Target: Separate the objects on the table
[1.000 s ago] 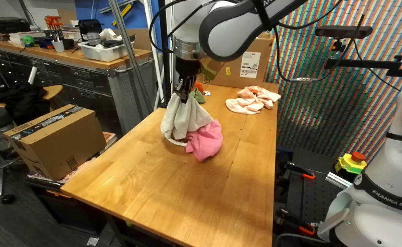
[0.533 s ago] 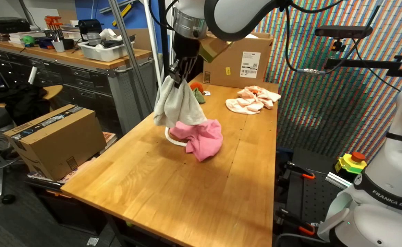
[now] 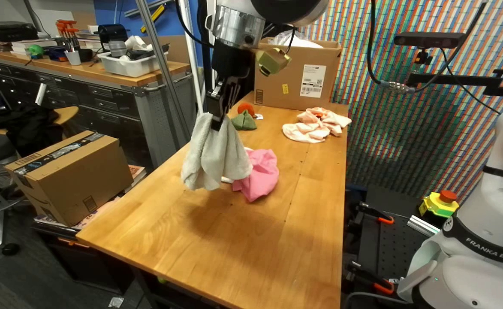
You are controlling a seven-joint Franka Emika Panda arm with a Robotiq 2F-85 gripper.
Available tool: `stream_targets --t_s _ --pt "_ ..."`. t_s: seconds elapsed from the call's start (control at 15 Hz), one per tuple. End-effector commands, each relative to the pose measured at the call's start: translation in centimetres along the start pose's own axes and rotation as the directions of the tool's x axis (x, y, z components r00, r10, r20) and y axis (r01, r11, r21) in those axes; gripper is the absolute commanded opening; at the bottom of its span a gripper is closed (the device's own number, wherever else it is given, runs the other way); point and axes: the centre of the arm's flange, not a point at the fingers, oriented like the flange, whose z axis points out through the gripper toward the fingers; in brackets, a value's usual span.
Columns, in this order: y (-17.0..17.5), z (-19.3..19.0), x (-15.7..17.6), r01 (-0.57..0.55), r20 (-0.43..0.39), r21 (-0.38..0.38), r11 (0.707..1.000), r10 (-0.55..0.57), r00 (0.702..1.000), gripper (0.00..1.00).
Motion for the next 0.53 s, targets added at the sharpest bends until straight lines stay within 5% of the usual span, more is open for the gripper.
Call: stream_targets --t_s 0.0,0.47 --pt "-1.8 -1.2 -1.8 0.102 0.084 0.141 0.985 -0.115 0.990 0.10" --pt "-4.2 0.9 -5.4 0.182 0.297 0.391 0.902 -0.311 0.903 0.10"
